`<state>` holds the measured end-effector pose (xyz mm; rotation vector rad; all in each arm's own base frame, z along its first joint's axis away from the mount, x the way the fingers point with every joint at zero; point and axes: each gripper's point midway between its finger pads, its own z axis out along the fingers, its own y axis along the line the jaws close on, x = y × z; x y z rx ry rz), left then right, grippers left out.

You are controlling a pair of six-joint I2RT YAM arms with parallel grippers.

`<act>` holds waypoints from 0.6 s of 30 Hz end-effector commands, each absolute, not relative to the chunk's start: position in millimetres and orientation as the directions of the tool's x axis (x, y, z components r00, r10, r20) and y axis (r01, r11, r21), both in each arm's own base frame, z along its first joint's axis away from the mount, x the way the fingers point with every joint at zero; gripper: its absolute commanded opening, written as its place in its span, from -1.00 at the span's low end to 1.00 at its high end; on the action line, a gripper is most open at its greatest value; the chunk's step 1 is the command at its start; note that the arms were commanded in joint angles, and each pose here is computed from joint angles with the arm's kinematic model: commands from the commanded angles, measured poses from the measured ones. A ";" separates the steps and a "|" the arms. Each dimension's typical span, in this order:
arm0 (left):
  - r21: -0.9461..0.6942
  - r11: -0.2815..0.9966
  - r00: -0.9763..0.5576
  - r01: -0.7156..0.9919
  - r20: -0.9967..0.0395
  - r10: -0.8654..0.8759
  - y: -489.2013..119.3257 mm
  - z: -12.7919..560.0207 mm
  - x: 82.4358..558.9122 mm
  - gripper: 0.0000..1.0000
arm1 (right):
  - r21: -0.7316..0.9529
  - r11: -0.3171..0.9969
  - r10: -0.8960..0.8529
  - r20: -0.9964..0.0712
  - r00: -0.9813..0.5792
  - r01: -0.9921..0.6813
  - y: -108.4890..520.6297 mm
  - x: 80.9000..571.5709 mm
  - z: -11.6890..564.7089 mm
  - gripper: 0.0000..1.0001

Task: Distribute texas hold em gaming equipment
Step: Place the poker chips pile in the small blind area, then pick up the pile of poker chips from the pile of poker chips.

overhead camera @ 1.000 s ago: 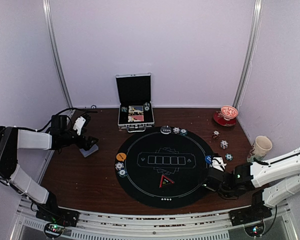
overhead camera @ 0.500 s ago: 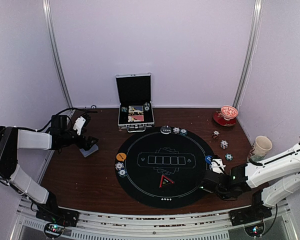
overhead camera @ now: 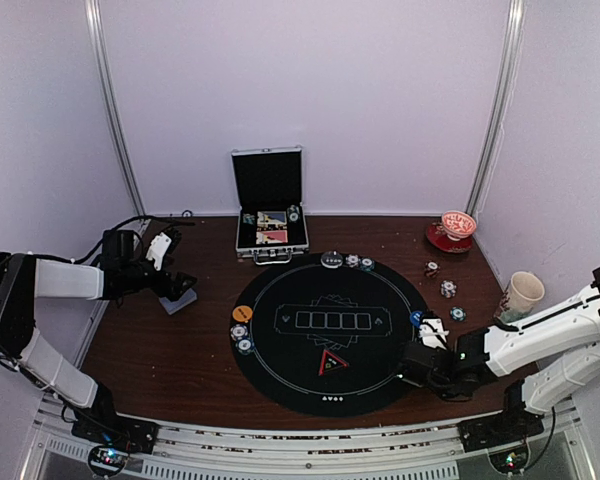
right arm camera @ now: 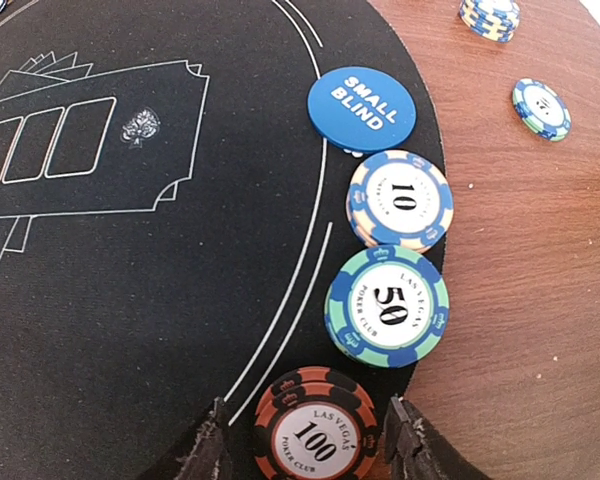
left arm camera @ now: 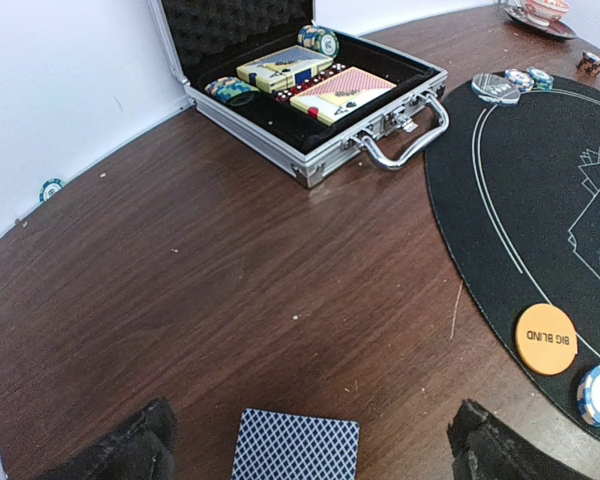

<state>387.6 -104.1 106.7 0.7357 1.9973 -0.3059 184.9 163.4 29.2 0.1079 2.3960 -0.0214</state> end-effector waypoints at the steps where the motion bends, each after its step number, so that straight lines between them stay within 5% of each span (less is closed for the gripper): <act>1: 0.104 0.791 -0.325 0.603 -0.873 0.362 -103.5 121.7 395.1 0.96 | 0.029 0.995 0.087 -0.698 -0.711 0.093 169.9 191.7 39.8 0.08; 10: 0.105 0.791 -0.323 0.602 -0.874 0.362 -103.3 122.4 394.8 0.96 | 0.107 0.992 0.123 -0.754 -0.645 0.064 178.5 200.3 102.8 0.20; 18: 0.107 0.791 -0.319 0.603 -0.876 0.361 -104.0 124.8 394.3 0.96 | 0.164 0.985 0.165 -0.783 -0.600 0.056 172.2 247.1 163.7 0.76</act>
